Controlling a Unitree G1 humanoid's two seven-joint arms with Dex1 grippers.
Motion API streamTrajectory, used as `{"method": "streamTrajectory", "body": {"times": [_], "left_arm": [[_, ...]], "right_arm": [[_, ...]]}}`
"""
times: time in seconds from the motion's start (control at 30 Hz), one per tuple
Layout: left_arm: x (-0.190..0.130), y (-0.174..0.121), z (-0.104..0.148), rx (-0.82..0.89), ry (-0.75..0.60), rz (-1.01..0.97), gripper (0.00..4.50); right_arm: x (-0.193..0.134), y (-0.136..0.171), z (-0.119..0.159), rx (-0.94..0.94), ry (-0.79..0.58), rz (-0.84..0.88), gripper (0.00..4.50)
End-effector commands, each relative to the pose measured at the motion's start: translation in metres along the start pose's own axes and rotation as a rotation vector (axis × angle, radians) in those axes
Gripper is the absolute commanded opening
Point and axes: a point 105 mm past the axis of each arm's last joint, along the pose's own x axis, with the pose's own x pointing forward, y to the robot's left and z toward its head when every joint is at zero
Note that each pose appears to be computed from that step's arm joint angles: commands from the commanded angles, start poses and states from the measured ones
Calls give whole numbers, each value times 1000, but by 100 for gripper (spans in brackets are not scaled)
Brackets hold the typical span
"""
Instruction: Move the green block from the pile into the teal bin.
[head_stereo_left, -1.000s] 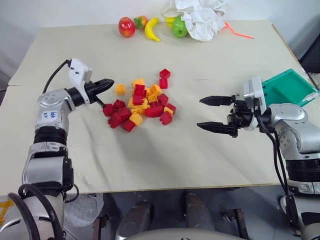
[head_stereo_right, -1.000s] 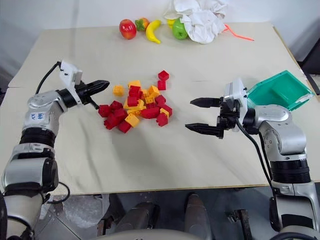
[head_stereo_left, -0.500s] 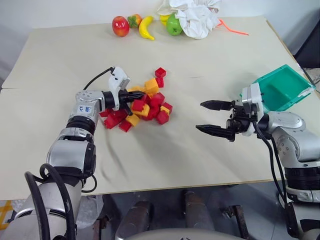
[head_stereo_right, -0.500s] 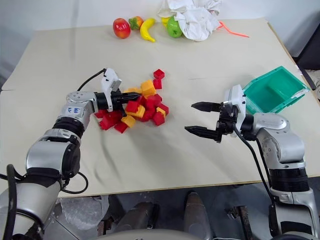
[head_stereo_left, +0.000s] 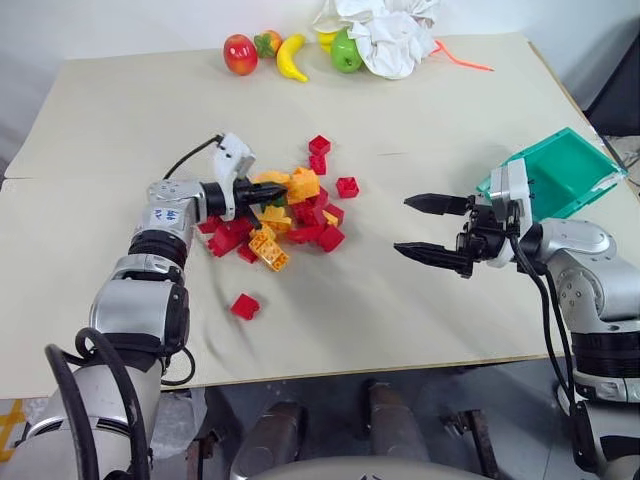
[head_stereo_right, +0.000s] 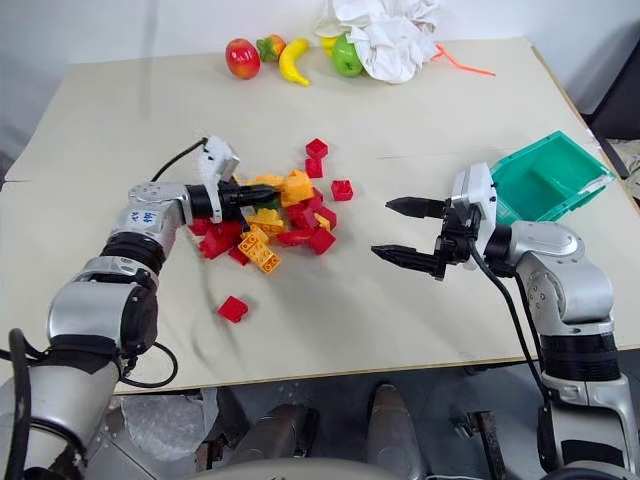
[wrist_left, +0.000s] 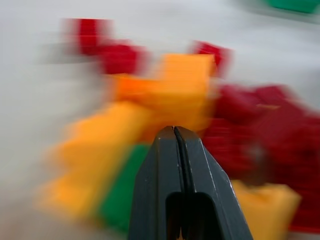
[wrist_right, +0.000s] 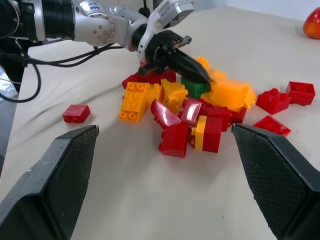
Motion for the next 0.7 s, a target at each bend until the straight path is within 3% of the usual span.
{"method": "streamTrajectory", "body": {"times": [0.03, 0.33, 0.5, 0.7], "left_arm": [[-9, 18, -5, -10, 74, 120, 1], [-22, 27, -18, -43, 149, 155, 1], [-3, -8, -21, -77, 170, -81, 1], [0, -25, -17, -89, 173, -209, 1]], "right_arm": [[4, -1, 11, -42, -24, 12, 450], [4, -4, 12, -47, -26, 7, 450], [6, -5, 13, -51, -29, 3, 450], [5, -6, 14, -55, -31, -5, 450]]}}
